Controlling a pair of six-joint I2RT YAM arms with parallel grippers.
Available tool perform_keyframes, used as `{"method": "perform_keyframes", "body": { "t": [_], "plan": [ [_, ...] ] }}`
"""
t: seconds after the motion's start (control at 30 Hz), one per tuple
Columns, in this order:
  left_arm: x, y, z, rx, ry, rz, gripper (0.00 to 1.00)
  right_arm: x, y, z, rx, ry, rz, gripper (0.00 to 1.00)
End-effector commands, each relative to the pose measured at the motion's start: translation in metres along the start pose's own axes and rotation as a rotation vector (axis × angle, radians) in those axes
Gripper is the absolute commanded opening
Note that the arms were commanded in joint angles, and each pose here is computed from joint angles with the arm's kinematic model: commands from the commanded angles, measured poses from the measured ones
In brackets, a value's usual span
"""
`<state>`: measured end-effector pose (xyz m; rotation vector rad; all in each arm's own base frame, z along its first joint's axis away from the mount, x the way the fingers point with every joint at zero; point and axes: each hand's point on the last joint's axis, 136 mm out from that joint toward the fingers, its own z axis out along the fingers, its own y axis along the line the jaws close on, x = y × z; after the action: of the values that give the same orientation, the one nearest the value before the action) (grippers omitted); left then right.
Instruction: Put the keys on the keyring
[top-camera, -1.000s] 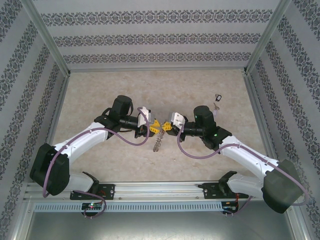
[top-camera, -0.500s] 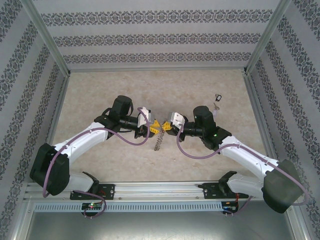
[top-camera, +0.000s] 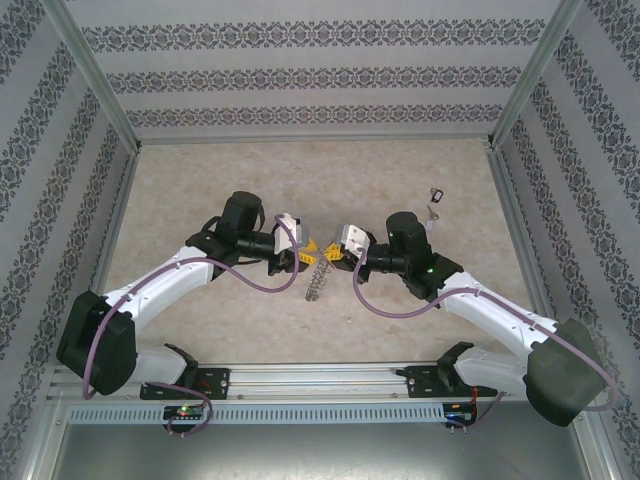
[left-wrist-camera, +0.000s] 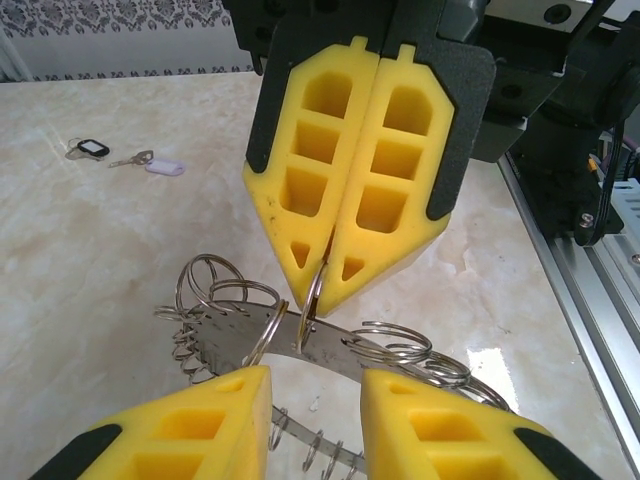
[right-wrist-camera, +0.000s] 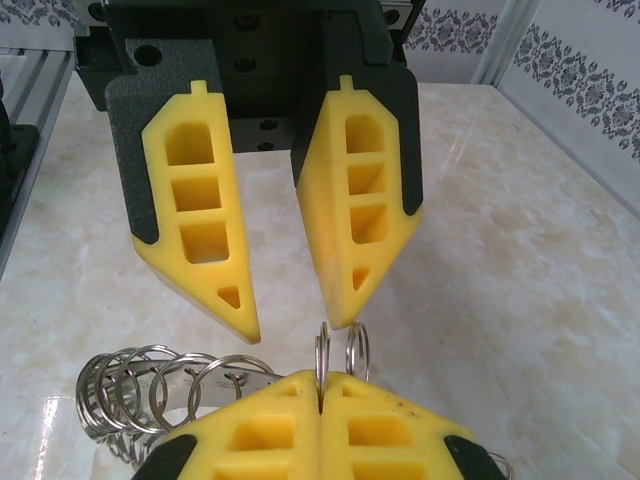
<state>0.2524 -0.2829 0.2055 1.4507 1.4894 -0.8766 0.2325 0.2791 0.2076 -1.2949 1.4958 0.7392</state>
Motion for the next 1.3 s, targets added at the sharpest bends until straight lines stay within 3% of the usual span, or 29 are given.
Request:
{"method": "perform_keyframes", "body": {
  "t": [0.0,0.3,0.7,0.77,0.87,1.03,1.17,1.27],
  "plan": [
    [-0.009,0.001,-0.004,-0.010,-0.039,0.013,0.30,-0.017,0.008,0.000,-0.039,-0.059,-0.034,0.00],
    [-0.019,-0.004,0.003,0.067,-0.081,0.007,0.28,-0.022,0.009,0.005,-0.052,-0.063,-0.055,0.00],
    [-0.011,-0.009,0.005,0.097,-0.052,0.011,0.22,-0.028,0.009,0.000,-0.034,-0.090,-0.062,0.00],
    [-0.012,-0.010,0.004,0.103,-0.057,0.023,0.17,-0.031,0.009,0.000,-0.038,-0.103,-0.060,0.00],
    [-0.015,-0.013,0.003,0.113,-0.064,0.045,0.00,-0.030,0.011,0.001,-0.043,-0.100,-0.063,0.00],
    [-0.017,-0.010,0.001,0.089,-0.063,0.052,0.00,-0.025,0.013,0.003,-0.045,-0.072,-0.077,0.00],
    [-0.010,-0.001,0.001,0.025,-0.026,0.050,0.00,-0.011,0.012,0.003,-0.014,-0.034,-0.074,0.33],
    [-0.001,0.005,0.000,-0.017,0.026,0.060,0.00,0.001,0.011,-0.003,0.025,-0.004,-0.089,0.39]
  ]
}}
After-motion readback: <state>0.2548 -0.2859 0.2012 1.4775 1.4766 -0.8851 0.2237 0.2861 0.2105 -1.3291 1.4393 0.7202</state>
